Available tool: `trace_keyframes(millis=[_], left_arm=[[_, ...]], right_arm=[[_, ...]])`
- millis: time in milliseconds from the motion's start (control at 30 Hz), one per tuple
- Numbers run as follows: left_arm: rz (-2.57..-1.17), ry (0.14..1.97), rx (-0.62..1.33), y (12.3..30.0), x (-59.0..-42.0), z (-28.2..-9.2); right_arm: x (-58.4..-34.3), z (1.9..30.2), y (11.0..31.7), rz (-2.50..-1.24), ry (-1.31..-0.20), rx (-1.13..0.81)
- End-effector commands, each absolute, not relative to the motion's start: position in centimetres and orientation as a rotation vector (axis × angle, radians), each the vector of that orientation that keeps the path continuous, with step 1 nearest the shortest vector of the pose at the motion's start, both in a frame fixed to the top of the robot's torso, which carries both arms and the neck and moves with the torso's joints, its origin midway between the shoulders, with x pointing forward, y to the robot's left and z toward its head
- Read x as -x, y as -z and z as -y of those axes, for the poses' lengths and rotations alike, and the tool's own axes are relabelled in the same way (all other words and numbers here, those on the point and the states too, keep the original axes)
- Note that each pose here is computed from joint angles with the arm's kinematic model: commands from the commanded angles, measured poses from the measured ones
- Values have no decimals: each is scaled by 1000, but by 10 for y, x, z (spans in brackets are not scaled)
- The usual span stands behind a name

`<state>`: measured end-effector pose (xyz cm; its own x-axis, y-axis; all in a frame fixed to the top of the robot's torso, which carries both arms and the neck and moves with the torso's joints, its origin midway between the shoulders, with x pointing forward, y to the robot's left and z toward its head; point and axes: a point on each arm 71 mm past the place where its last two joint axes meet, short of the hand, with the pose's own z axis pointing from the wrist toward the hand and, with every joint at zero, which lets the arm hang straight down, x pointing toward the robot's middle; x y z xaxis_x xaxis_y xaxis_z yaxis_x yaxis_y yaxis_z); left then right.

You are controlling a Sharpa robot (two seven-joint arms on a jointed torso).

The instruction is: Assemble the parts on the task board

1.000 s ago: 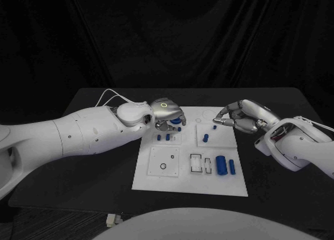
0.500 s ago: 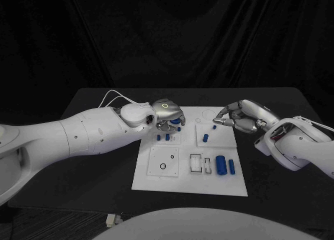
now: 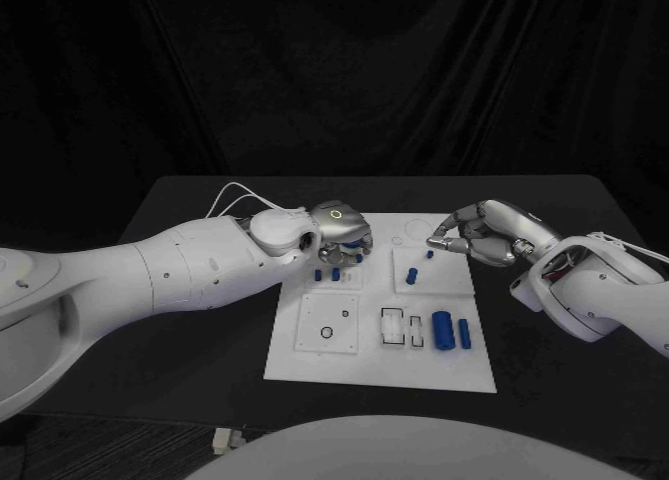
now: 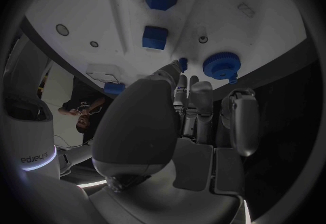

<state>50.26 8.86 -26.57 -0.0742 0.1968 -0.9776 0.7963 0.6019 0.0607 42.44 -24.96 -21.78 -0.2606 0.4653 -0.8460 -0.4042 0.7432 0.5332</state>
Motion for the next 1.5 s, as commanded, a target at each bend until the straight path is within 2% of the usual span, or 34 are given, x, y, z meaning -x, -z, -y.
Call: trace_keyframes(millis=[33,533,967,1233,1500], left_arm=[[-1612,617,-861,268,-502,-86],[-1636,607,-864,277,-504,-84],[-1604,636,-866,282,-502,-83],[-1554,652,-846,279,-500,-89],[-1492,670,-812,263,-491,-109]], right_arm=[[-424,250,219,-1651,-815,-57],[-424,251,220,-1655,-812,-59],[-424,252,220,-1657,-808,-61],[-424,253,221,-1661,-805,-63],[-424,255,222,-1668,-798,-66]])
